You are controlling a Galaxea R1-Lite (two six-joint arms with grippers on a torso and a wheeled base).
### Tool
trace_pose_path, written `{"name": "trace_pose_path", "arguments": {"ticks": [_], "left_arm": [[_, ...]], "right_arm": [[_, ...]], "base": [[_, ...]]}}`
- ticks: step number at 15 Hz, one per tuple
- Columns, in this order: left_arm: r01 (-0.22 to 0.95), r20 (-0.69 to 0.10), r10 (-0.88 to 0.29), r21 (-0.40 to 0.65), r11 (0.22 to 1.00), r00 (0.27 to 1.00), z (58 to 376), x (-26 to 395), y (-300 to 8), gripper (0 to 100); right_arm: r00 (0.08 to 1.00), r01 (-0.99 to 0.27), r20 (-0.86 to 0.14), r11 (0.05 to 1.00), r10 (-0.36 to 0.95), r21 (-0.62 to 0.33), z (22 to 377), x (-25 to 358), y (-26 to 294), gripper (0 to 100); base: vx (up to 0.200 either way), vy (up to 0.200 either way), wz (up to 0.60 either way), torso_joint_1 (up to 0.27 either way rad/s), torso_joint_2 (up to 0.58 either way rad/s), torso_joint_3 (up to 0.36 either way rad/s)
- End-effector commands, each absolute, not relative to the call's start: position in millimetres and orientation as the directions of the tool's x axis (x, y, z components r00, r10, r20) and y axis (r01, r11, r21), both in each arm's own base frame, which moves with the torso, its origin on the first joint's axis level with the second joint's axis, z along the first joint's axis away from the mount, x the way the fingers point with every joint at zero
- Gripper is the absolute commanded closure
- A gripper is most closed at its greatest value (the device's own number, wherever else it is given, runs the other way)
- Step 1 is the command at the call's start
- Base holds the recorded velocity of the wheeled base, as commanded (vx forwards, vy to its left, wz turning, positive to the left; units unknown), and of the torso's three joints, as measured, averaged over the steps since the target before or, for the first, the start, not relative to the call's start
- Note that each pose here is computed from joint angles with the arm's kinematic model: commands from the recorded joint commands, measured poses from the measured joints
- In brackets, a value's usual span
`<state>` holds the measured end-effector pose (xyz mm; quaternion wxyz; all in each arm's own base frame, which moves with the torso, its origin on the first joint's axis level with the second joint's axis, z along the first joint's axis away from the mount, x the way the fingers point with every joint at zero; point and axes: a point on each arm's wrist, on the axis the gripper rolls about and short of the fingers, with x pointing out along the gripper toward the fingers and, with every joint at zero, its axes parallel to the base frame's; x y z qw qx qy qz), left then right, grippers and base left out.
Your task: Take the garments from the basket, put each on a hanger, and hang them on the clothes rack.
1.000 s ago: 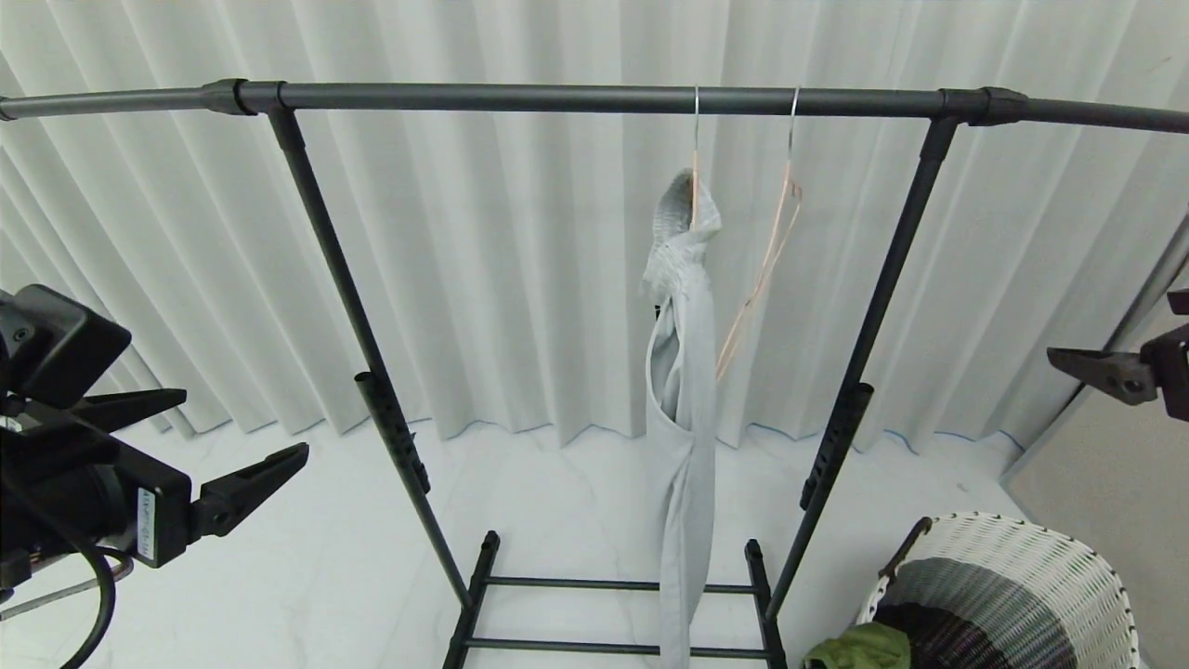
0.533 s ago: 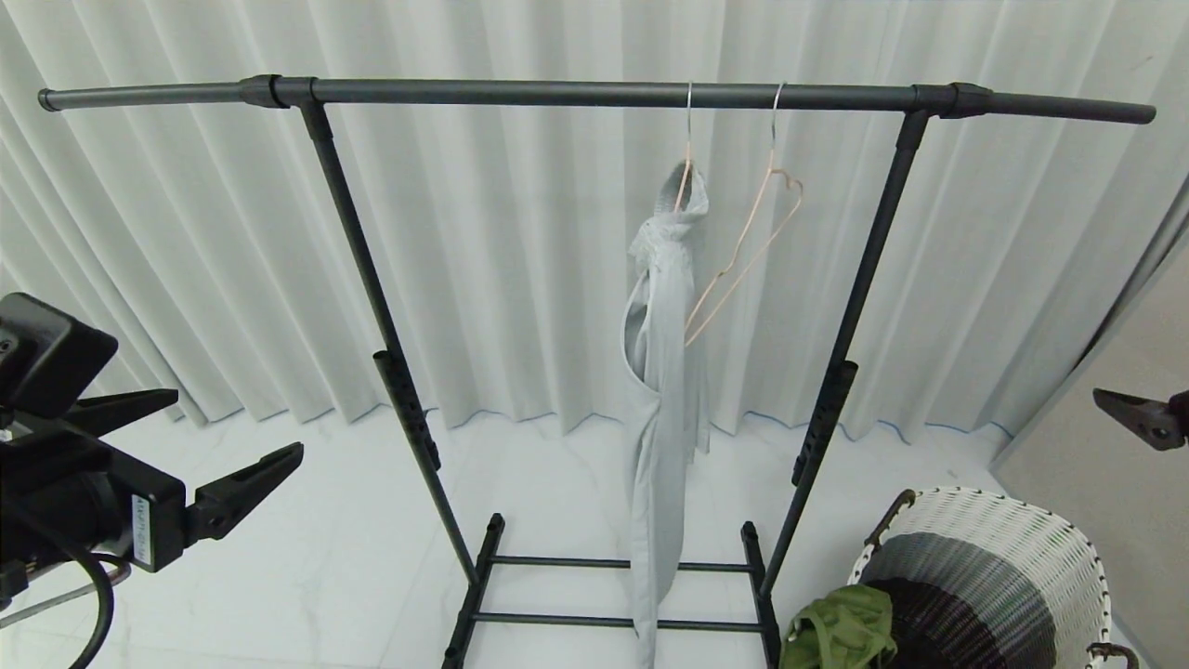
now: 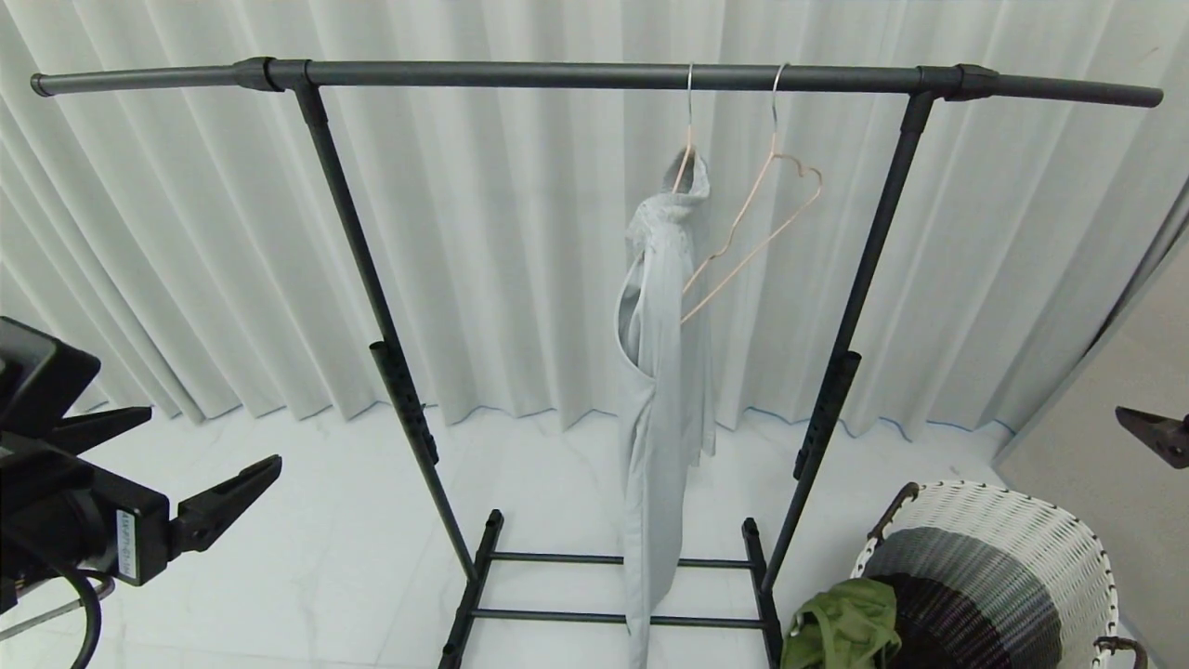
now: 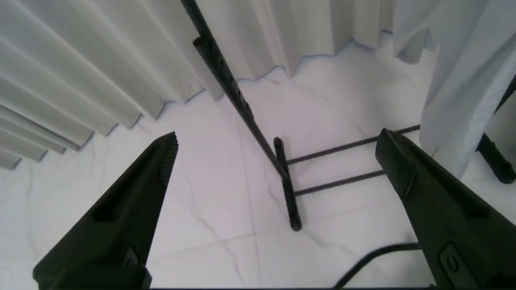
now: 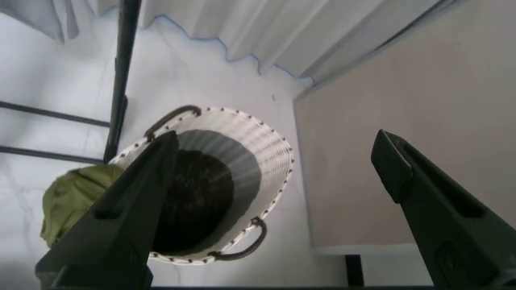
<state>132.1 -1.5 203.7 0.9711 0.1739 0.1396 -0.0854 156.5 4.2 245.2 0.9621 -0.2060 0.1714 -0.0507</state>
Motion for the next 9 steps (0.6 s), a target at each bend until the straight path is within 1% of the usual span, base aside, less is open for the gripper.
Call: {"name": "trace_pose_path", "arguments": {"ticks": [1,6,9], "left_arm": [[0.213,-0.297,-0.117,0.315,0.925,0.948,203.2,129.7,-1.5,0],[0.211,-0.292,-0.117,0.316,0.925,0.949,203.7,129.1,-1.5,0],[0.225,-0.294,-0.13,0.317,0.922,0.947,202.6,127.5,-3.1,0]], "right_arm": [[0.935,0.026,-0.313,0.91,-0.169,-0.414,244.7,158.1,4.2,0],[0.933,0.022,-0.318,0.909,-0.168,-0.416,243.5,159.2,4.5,0],[0.932,0.018,-0.323,0.909,-0.167,-0.416,241.9,159.0,4.5,0]], "base": [[0.0,0.0,0.0,-0.163,0.44,0.266],[0.0,0.0,0.0,-0.17,0.47,0.297],[0.0,0.0,0.0,-0.141,0.46,0.32]]}}
